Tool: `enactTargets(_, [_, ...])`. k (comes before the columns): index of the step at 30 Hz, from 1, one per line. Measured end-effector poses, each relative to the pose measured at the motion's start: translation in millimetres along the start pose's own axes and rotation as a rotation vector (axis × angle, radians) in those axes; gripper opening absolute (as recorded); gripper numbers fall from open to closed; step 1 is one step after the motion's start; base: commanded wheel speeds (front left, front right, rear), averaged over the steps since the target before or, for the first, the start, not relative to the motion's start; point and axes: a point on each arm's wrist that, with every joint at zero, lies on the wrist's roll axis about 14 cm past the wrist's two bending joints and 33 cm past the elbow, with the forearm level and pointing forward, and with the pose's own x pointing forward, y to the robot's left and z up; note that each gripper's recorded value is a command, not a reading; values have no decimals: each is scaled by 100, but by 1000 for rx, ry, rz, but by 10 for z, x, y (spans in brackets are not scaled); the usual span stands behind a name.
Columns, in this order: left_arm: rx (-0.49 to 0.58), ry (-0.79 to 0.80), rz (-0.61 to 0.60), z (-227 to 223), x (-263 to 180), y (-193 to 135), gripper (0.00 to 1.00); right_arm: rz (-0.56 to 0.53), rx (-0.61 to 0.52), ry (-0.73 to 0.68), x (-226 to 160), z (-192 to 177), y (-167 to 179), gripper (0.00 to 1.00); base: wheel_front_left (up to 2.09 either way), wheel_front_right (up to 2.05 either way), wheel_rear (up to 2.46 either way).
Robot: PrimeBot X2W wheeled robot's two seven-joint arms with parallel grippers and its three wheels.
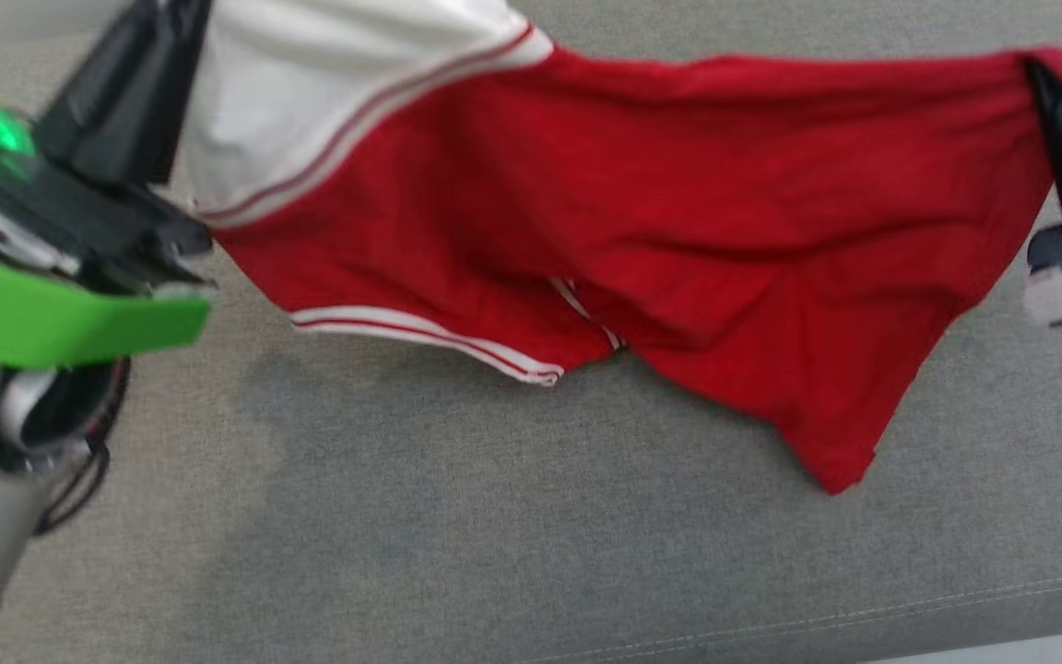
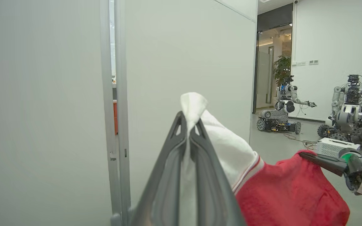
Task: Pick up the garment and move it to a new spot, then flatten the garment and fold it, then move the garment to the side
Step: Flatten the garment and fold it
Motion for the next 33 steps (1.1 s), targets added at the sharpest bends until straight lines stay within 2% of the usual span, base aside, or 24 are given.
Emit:
enactTargets(8, [324,-151,-48,656,1004,472,0,77,-138,-117,1088,668,12,0,0,0,0])
enactTargets(14, [568,-222,45,807,1549,1000,0,31,-184,-238,1812,907,-23,0,0,0,0])
enactTargets(16, [630,-286,55,955,1699,987,0,-2,-210,-288,1957,1022,-108,0,0,0,0])
enactTargets(18, [694,-410,35,1232,1803,833,0,-39,-252,-337,2079,1152,-219,0,0,0,0])
enactTargets(20, [701,-503,23,1353,1815,739,0,-53,-299,-348,2160,1143,-277,0,0,0,0])
enactTargets(22, [663,-539,16,1253,1795,749,0,-54,-322,-353,2219,1045,-292,0,0,0,0])
enactTargets(25, [594,-471,34,688,1701,969,0,-46,-334,-329,2281,705,-297,0,0,0,0])
enactTargets(29, [514,-299,77,-186,1450,1299,0,-33,-278,-164,2268,-253,-287,0,0,0,0])
enactTargets(33, [446,-190,108,-701,1139,1448,0,-20,-211,-32,2159,-1001,-215,0,0,0,0])
